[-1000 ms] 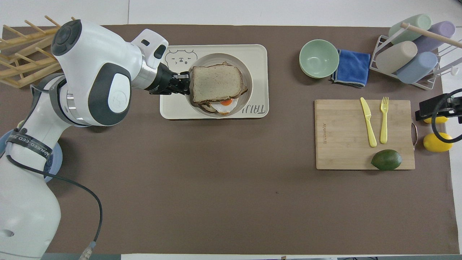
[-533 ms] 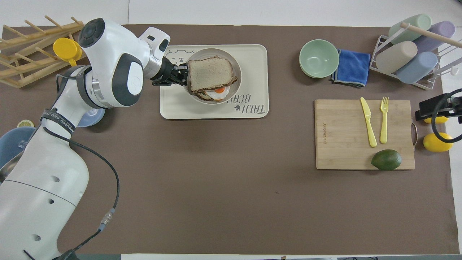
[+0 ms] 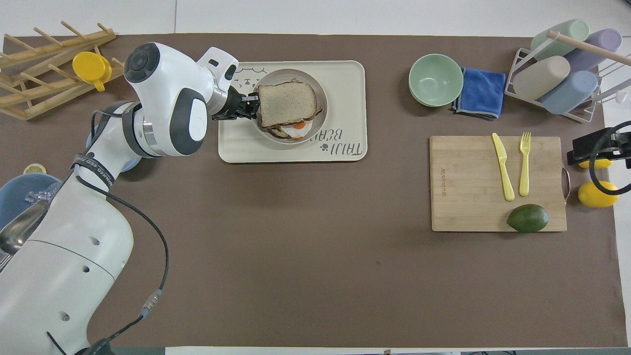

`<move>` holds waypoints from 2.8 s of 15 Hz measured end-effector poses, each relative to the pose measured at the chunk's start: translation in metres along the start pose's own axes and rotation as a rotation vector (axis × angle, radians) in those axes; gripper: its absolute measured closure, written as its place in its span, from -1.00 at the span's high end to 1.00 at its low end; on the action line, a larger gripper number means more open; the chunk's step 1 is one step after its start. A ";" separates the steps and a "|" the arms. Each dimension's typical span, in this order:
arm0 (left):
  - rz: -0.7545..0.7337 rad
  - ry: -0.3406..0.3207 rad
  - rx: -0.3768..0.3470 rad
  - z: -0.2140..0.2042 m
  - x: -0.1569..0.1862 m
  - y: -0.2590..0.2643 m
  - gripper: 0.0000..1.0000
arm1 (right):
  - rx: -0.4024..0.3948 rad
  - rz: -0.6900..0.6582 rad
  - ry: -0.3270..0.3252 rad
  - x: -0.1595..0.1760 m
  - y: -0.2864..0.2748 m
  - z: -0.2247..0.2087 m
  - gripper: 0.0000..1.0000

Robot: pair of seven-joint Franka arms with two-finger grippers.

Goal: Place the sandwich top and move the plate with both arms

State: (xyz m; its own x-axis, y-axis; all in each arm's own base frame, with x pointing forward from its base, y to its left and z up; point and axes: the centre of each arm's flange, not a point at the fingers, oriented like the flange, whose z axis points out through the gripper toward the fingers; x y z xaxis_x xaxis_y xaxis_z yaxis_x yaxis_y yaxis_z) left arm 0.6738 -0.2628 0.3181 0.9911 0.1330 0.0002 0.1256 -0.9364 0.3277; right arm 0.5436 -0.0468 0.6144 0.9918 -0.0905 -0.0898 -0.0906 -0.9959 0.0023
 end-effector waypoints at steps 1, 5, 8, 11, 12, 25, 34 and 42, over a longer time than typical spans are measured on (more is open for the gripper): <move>-0.003 0.005 0.001 0.001 0.000 -0.002 -0.89 | 0.000 0.000 0.000 0.000 0.000 0.000 1.00; -0.010 0.022 0.005 -0.002 0.003 -0.008 -0.28 | 0.000 0.000 0.000 0.000 0.000 0.000 1.00; 0.019 0.053 0.069 -0.010 0.011 -0.022 0.40 | 0.000 0.000 0.000 0.000 0.000 0.000 1.00; 0.068 0.086 0.146 -0.020 0.018 -0.034 0.99 | 0.000 0.000 0.000 0.000 0.000 0.000 1.00; 0.074 0.099 0.159 -0.028 0.021 -0.038 1.00 | 0.000 0.000 0.000 0.000 0.000 0.000 1.00; 0.139 -0.012 0.336 -0.271 -0.055 -0.045 1.00 | 0.000 0.000 0.000 0.000 0.000 0.000 1.00; 0.191 -0.113 0.357 -0.315 -0.139 -0.061 1.00 | 0.000 0.000 0.000 0.000 0.000 0.000 1.00; 0.208 -0.071 0.347 -0.316 -0.133 -0.064 1.00 | 0.000 0.000 0.000 0.000 0.000 0.000 1.00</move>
State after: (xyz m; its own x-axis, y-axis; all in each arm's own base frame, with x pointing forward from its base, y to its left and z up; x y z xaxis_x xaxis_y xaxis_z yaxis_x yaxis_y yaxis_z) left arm 0.5200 -0.1179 0.5955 0.9960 -0.0817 -0.0361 -0.0821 -0.9966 -0.0109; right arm 0.5436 -0.0468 0.6144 0.9918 -0.0905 -0.0899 -0.0906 -0.9959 0.0023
